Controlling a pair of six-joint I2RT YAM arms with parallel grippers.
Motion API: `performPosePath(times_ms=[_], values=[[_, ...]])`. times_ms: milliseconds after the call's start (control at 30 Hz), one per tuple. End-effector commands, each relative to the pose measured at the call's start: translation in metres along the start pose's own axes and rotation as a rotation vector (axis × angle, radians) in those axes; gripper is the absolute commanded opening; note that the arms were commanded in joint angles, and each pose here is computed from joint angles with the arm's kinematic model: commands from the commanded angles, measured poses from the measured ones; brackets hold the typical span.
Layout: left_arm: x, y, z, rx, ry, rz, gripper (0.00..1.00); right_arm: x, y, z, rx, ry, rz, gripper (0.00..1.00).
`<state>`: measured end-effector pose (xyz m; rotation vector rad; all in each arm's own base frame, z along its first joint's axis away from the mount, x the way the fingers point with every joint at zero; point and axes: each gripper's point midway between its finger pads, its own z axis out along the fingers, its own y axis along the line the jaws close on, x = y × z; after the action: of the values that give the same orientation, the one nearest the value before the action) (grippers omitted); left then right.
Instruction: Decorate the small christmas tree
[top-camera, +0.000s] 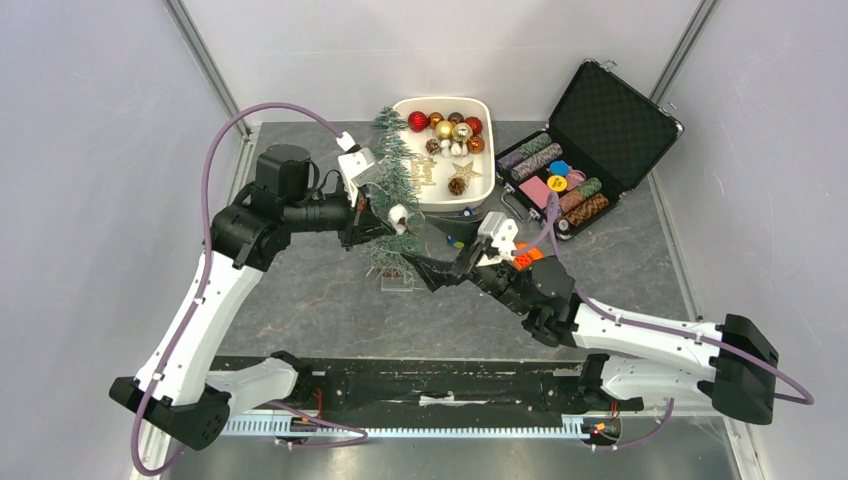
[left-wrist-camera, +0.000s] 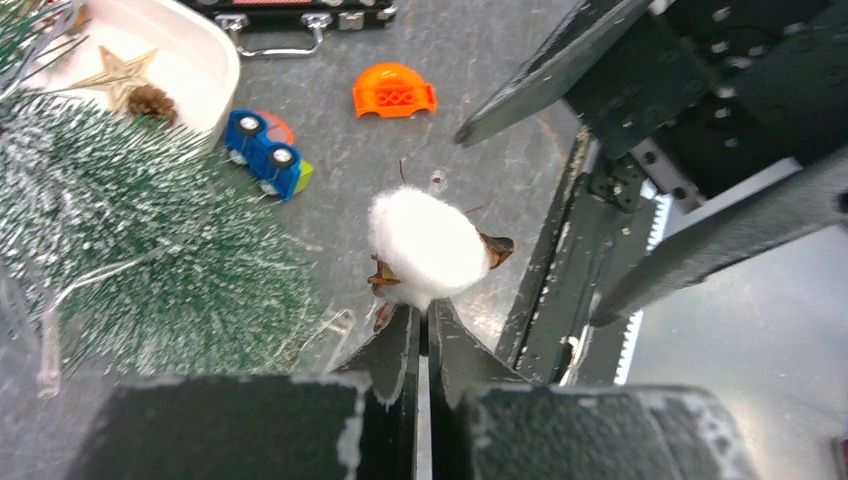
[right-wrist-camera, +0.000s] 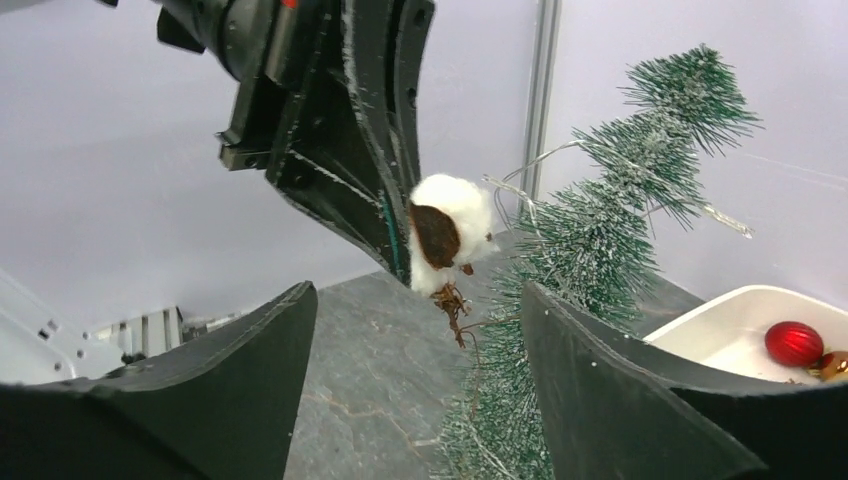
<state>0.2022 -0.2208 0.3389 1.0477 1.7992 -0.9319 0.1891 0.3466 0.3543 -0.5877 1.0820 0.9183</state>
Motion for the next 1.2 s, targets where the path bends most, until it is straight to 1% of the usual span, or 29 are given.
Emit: performPosePath(times_ms=[0,67,133,233,333,433,533,700,833,933,1000,1067,1167], values=[[0.000,0.007,-0.017,-0.085,0.031,0.110,0.02,-0.025,0.015,0.000,-0.108,-0.006,-0.119,0.80],[0.009,0.007,-0.025,-0.100,0.078,0.159,0.02,-0.017,0.022,-0.003,-0.167,0.052,-0.176,0.86],[0.015,0.009,-0.035,-0.127,0.125,0.204,0.02,-0.008,0.018,-0.006,-0.168,0.110,-0.233,0.89],[0.025,0.016,-0.048,-0.180,0.195,0.238,0.02,0.005,0.005,-0.011,-0.125,0.187,-0.282,0.92],[0.030,0.024,-0.057,-0.227,0.229,0.249,0.02,0.015,-0.010,-0.014,-0.090,0.230,-0.305,0.94],[0.029,0.040,-0.066,-0.281,0.243,0.238,0.02,0.027,-0.031,-0.016,-0.062,0.264,-0.291,0.95],[0.024,0.057,-0.074,-0.289,0.239,0.183,0.02,0.035,-0.046,-0.015,-0.057,0.274,-0.274,0.95],[0.024,0.061,-0.074,-0.202,0.244,0.127,0.02,0.044,-0.065,-0.013,-0.047,0.274,-0.245,0.97],[0.024,0.051,-0.073,-0.123,0.202,0.098,0.02,0.055,-0.071,-0.012,-0.056,0.293,-0.240,0.97],[0.020,0.031,-0.079,-0.016,0.132,0.107,0.02,0.058,-0.067,-0.013,-0.088,0.294,-0.239,0.98],[0.019,0.025,-0.079,0.021,0.115,0.096,0.02,0.060,-0.067,-0.015,-0.095,0.298,-0.244,0.98],[0.019,0.027,-0.076,0.026,0.107,0.065,0.02,0.062,-0.069,-0.018,-0.083,0.301,-0.247,0.98],[0.015,0.045,-0.073,-0.056,0.068,0.020,0.02,0.064,-0.073,-0.021,-0.067,0.304,-0.253,0.98]])
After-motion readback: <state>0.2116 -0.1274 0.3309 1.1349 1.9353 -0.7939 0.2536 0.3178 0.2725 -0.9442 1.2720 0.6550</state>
